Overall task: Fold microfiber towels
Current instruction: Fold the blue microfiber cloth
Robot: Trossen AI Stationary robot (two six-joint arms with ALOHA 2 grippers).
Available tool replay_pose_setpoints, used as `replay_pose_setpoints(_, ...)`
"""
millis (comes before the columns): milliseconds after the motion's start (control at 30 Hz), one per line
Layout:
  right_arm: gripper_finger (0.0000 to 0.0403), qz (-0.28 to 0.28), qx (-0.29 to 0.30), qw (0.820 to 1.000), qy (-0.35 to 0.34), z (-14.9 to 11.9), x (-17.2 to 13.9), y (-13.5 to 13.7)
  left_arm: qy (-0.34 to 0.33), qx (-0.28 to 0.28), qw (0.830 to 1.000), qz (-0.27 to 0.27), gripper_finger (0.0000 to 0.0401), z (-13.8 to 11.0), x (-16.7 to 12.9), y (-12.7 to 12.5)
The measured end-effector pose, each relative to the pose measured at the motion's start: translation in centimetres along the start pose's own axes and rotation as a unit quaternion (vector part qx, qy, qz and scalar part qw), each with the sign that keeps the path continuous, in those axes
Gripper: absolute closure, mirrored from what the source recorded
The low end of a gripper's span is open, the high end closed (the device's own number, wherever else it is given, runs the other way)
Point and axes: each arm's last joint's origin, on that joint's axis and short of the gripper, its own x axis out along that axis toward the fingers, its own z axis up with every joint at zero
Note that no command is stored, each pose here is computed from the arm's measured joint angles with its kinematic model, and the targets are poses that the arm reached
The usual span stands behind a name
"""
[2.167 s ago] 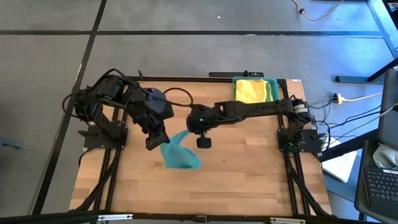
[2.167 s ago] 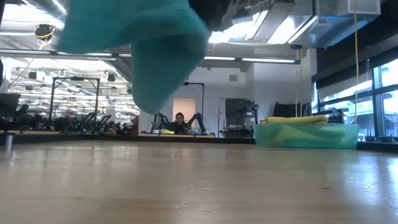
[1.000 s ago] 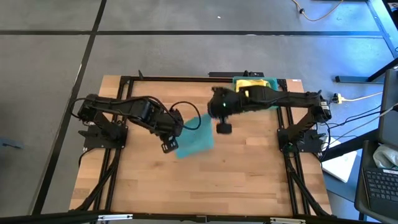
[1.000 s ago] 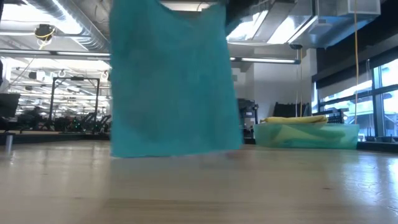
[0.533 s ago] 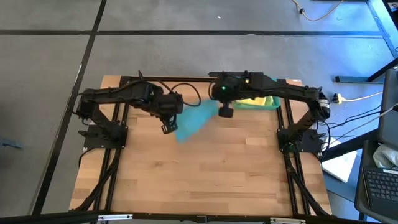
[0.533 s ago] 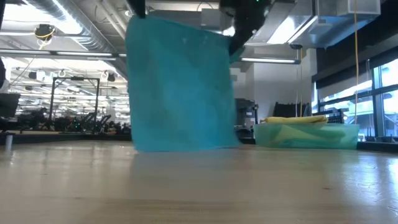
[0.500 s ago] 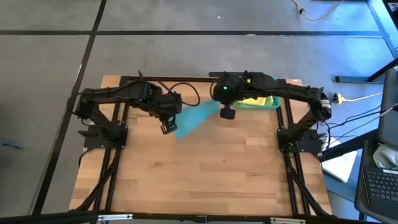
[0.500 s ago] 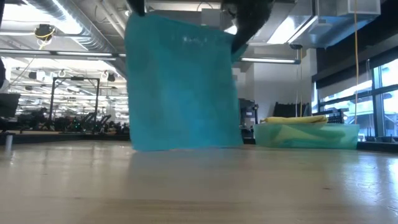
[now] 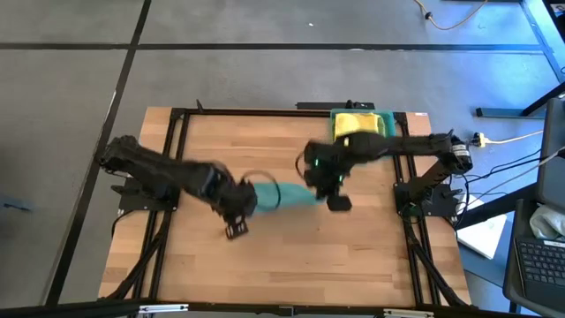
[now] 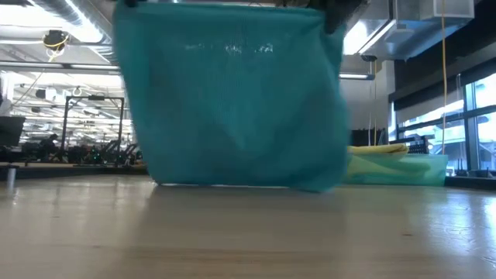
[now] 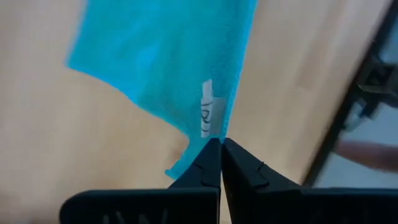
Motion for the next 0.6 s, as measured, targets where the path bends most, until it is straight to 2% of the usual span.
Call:
replay_pose_setpoints(133, 0.0398, 0.082, -0.028, 0.996, 0.027, -1.5, 4.7, 2.3, 0.014, -0.016, 0.998, -0.054, 0.0401, -2.1, 3.9, -2.3)
replay_pose_setpoints(233, 0.0398, 0.107, -0.018, 0.993, 0.042, -3.0, 8.0, 3.6, 0.013, -0.033, 0.997, -0.073, 0.0401, -3.5, 4.9, -3.5)
replay_pose_setpoints(333, 0.0398, 0.13, -0.002, 0.99, 0.05, -3.8, 9.5, 4.6, 0.019, -0.035, 0.997, -0.072, 0.0401, -4.4, 4.9, -4.0)
replay_pose_setpoints(467, 0.0398, 0.085, -0.01, 0.994, 0.061, -3.9, 9.5, 4.7, 0.035, -0.019, 0.998, -0.041, 0.0401, -4.8, 4.1, -3.5)
replay_pose_setpoints(600, 0.0398, -0.024, -0.029, 0.997, 0.063, -2.8, 7.3, 3.4, 0.036, -0.001, 0.999, 0.016, 0.0401, -4.0, 2.7, -1.3)
